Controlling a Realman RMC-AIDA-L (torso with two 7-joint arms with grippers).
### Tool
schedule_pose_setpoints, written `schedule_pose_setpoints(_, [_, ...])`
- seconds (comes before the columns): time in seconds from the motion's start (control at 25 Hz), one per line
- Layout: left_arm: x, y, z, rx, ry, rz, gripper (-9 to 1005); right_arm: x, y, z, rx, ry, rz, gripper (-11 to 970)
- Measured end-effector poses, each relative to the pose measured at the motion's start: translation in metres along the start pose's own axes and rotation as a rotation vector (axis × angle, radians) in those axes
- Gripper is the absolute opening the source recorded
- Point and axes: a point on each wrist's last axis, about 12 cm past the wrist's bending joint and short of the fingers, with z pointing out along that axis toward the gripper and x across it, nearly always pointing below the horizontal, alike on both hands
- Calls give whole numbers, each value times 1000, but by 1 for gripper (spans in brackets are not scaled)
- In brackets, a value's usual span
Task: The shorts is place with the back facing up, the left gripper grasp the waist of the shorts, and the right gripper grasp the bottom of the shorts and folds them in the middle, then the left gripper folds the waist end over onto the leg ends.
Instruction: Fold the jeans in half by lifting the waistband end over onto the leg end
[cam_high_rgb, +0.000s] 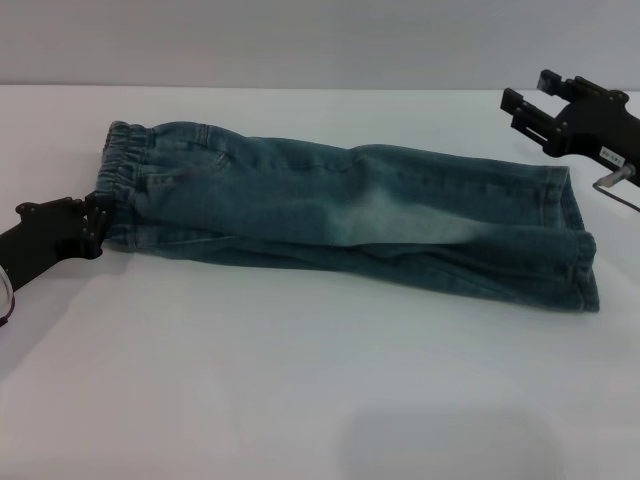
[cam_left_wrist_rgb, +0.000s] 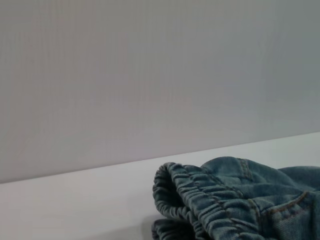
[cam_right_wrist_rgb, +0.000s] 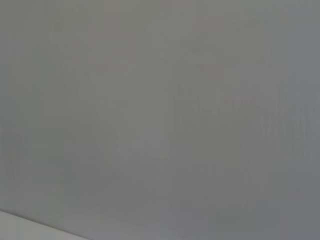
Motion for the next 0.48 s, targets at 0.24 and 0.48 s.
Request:
schedule_pose_setpoints(0.24, [-6,0,1,14,-20,7,101,0,0,1,1,1,2,568])
schedule_pose_setpoints(0.48, [-25,-1,2,75,-99,9,100,2,2,2,0,7,0,567])
